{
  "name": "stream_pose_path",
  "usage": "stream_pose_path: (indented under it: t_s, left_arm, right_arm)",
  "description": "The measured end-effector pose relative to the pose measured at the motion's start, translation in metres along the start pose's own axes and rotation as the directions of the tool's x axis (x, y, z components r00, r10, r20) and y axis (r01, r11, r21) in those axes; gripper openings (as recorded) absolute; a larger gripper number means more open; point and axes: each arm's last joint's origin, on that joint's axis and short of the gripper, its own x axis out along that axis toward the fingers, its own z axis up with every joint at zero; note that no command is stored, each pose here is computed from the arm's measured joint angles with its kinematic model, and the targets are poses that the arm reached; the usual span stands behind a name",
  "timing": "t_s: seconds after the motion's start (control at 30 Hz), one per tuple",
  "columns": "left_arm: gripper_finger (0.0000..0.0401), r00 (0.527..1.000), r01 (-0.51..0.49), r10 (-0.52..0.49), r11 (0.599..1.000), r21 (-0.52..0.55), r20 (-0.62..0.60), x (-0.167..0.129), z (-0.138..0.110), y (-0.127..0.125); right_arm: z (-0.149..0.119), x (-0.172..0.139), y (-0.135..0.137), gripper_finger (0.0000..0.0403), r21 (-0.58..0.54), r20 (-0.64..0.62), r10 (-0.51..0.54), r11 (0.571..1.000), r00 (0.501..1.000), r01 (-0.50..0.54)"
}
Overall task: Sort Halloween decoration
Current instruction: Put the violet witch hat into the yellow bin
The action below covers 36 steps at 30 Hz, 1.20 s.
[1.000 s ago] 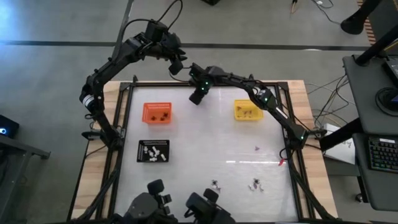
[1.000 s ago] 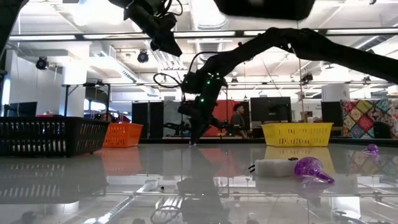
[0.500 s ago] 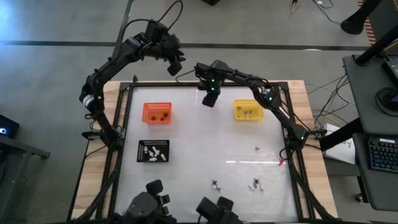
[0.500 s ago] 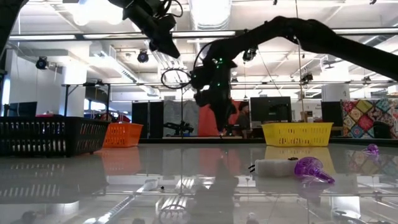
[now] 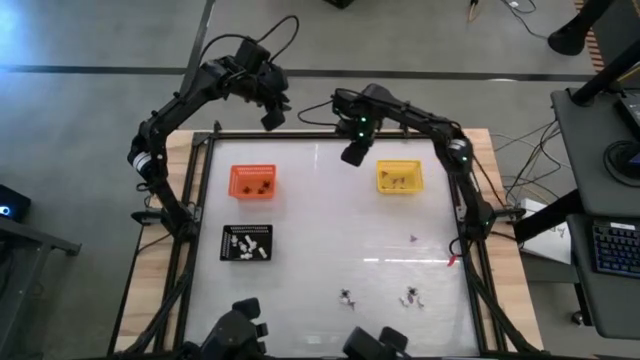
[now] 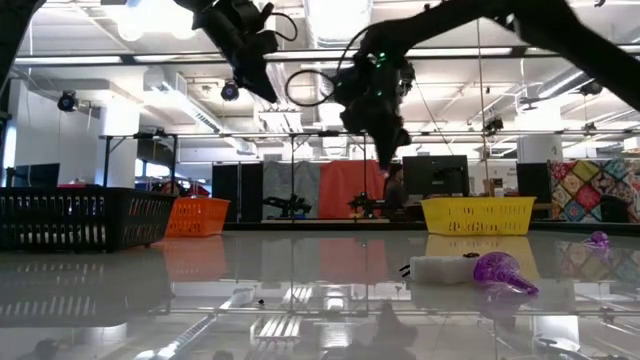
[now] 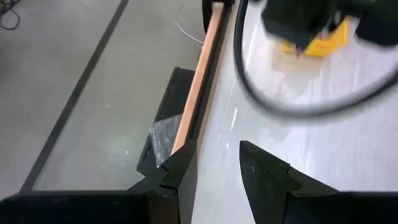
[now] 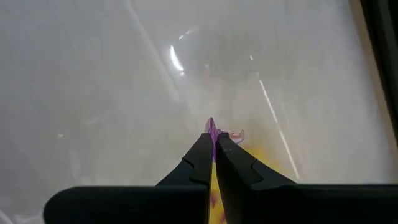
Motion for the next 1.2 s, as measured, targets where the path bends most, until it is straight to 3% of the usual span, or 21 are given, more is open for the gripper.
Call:
stream_pose_path:
  t_s: [0.27,0.63,0.87,1.03,1.2]
  left_arm:
    - [0.0103,1.0,0.012,-0.012,0.999,0.036,-0.013,0.0,-0.001,-0.001]
    - [0.0103,1.0,0.015,-0.015,0.999,0.046,-0.011,0.0,-0.001,-0.001]
    - [0.0103,1.0,0.016,-0.015,0.999,0.046,-0.011,0.0,-0.001,-0.001]
    - [0.0103,0.999,0.025,-0.024,0.999,0.041,-0.024,0.0,-0.003,-0.002]
    - [0.0103,0.996,0.048,-0.046,0.999,0.024,-0.072,0.0,-0.007,-0.004]
  right_arm:
    - [-0.05,0.002,0.003,0.0009,0.097,0.0,0.001,0.995,1.0,-0.001]
    - [-0.104,0.038,-0.001,0.0009,0.219,-0.093,0.009,0.976,0.996,0.012]
    - [-0.115,0.051,-0.009,0.0009,0.285,-0.173,-0.208,0.925,0.963,0.251]
    - [-0.113,0.05,-0.009,0.0017,0.302,-0.156,-0.222,0.917,0.963,0.26]
    - [-0.112,0.051,-0.009,0.0051,0.316,-0.149,-0.227,0.911,0.962,0.264]
